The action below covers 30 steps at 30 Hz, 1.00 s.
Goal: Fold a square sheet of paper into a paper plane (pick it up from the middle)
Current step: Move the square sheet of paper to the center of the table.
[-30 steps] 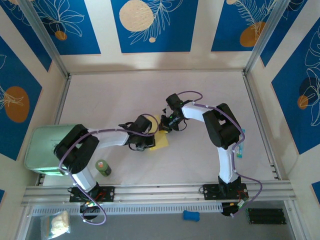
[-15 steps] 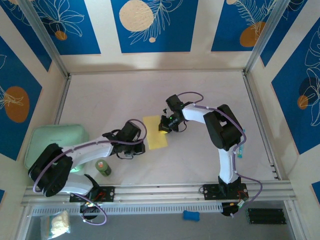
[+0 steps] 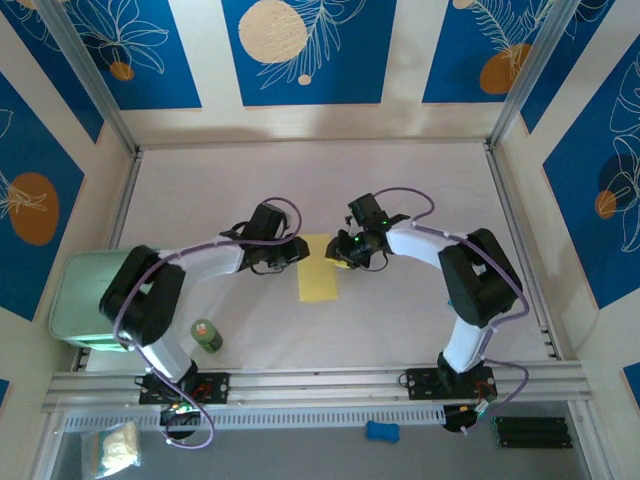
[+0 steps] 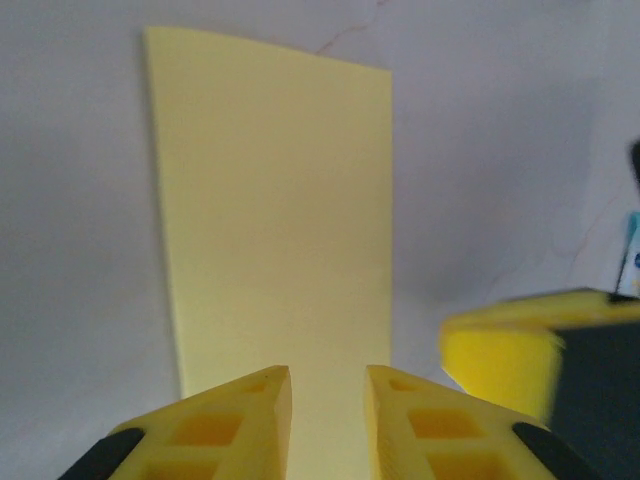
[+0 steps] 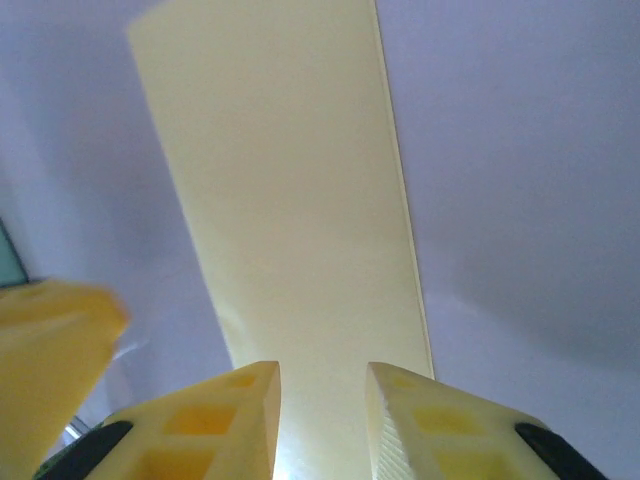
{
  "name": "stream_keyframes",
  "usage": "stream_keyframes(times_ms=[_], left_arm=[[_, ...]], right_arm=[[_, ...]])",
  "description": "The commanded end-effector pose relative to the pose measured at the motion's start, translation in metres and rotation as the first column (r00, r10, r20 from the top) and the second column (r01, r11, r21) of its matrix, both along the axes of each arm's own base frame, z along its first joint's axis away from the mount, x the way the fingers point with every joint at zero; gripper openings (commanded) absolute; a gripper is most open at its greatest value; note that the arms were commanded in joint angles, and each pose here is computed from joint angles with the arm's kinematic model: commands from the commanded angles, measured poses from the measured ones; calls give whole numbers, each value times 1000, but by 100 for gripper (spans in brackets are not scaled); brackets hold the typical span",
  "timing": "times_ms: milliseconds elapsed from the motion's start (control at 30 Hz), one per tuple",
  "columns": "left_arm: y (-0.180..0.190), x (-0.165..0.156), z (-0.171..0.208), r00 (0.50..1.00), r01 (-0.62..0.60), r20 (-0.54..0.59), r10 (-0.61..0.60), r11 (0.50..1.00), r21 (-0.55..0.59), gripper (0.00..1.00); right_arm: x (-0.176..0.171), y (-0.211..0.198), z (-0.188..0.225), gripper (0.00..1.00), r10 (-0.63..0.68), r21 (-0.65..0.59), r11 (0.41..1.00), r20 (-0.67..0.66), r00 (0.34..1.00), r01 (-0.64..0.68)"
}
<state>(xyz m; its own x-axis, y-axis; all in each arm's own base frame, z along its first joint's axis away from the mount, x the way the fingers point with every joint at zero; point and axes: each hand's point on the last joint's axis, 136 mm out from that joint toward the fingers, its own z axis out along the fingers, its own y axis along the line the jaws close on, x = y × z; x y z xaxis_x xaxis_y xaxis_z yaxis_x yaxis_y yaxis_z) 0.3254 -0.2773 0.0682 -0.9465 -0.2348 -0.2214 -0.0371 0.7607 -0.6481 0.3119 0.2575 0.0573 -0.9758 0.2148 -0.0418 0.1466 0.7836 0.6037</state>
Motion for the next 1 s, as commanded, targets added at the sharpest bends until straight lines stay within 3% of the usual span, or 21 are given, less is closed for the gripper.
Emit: stream_keyframes(times_ms=[0,167,467,700,967], left_arm=[[-21,12,4,999,28,-20,-30,994,-104,26],[-27,16,-17,996,35,-79,-43,994,-101,26],[3,33,-61,990,-26,-138,27,1000,4,26],[-10,63,-42,997,10,-80,-16,997,-74,26],[-11,50,10,998,56,0,-57,990,-130,37]], right_arm=[[5,-18,7,31,-84,1,996,7,996,84],[4,-37,5,35,-128,-18,992,-7,992,127],[3,-43,-1,36,-140,-42,990,-39,989,138],[2,-42,9,40,-163,-35,986,-61,985,161],[4,-37,13,47,-180,28,983,-45,983,182]])
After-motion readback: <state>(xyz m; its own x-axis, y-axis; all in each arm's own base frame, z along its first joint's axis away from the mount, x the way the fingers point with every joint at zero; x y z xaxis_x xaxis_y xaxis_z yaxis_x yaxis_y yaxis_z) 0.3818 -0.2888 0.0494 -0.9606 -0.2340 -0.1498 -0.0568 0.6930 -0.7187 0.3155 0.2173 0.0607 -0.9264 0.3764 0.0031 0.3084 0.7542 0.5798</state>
